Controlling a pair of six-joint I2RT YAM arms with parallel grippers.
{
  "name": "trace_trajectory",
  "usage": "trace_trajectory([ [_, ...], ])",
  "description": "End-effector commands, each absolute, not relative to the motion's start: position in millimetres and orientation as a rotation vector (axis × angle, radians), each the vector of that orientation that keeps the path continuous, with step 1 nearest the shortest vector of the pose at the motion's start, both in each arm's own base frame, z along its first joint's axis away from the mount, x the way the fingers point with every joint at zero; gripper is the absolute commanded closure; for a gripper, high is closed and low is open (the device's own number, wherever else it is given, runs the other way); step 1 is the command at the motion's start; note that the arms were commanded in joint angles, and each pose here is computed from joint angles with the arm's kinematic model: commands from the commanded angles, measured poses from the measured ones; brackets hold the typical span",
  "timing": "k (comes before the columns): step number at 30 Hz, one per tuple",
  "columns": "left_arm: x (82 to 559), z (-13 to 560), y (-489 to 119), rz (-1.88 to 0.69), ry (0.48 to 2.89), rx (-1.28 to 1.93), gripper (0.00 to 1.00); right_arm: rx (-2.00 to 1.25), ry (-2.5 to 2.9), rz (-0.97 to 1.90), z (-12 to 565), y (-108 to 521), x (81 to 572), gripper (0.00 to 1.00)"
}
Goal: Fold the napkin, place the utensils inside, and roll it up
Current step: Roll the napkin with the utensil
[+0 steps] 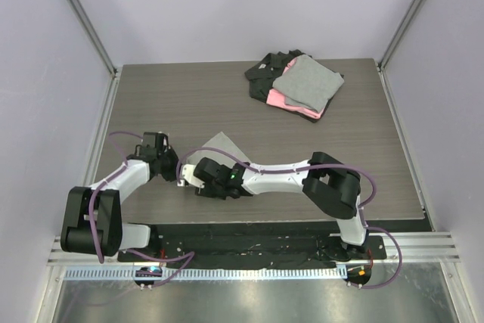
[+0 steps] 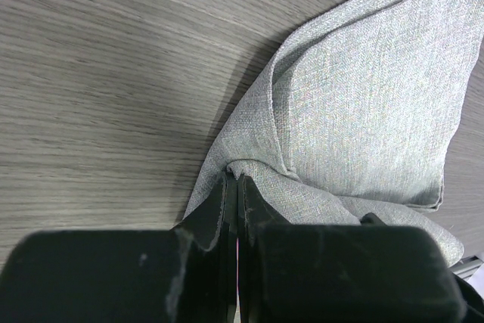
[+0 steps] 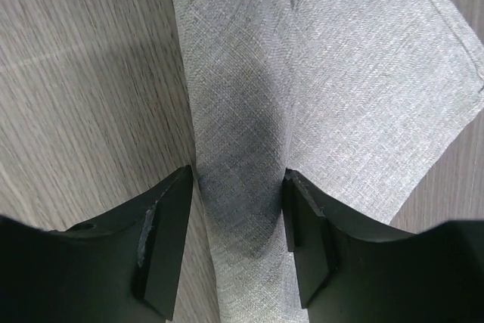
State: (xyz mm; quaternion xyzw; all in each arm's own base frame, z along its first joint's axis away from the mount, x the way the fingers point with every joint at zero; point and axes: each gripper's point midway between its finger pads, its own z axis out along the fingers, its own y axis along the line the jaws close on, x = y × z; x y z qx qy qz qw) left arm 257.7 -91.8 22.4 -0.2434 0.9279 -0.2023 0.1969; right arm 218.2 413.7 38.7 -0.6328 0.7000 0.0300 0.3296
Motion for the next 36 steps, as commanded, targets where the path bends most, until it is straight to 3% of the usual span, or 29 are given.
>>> trace_trajectory([
  [1, 263, 27, -91, -0.563, 2.601, -0.644, 1.00, -1.621, 1.824, 0.098, 39, 420, 228, 0.46],
  [8, 271, 40, -95, -0.602, 2.542, -0.611, 0.94, -1.681, 2.010, 0.276, 14, 406, 220, 0.54],
  [11, 277, 49, -91, -0.583, 2.507, -0.609, 0.81, -1.739, 2.140, 0.454, -3, 402, 202, 0.58],
  [15, 279, 57, -84, -0.536, 2.479, -0.617, 0.54, -1.733, 2.271, 0.614, -14, 395, 189, 0.66],
  [21, 273, 68, -66, -0.434, 2.391, -0.650, 0.34, -1.686, 2.407, 0.861, -14, 389, 173, 0.71],
  [29, 255, 62, -76, -0.522, 2.381, -0.653, 0.34, -1.679, 2.486, 1.073, -5, 392, 161, 0.72],
  [36, 238, 42, -75, -0.500, 2.462, -0.687, 0.38, -1.632, 2.555, 1.070, -16, 393, 168, 0.72],
])
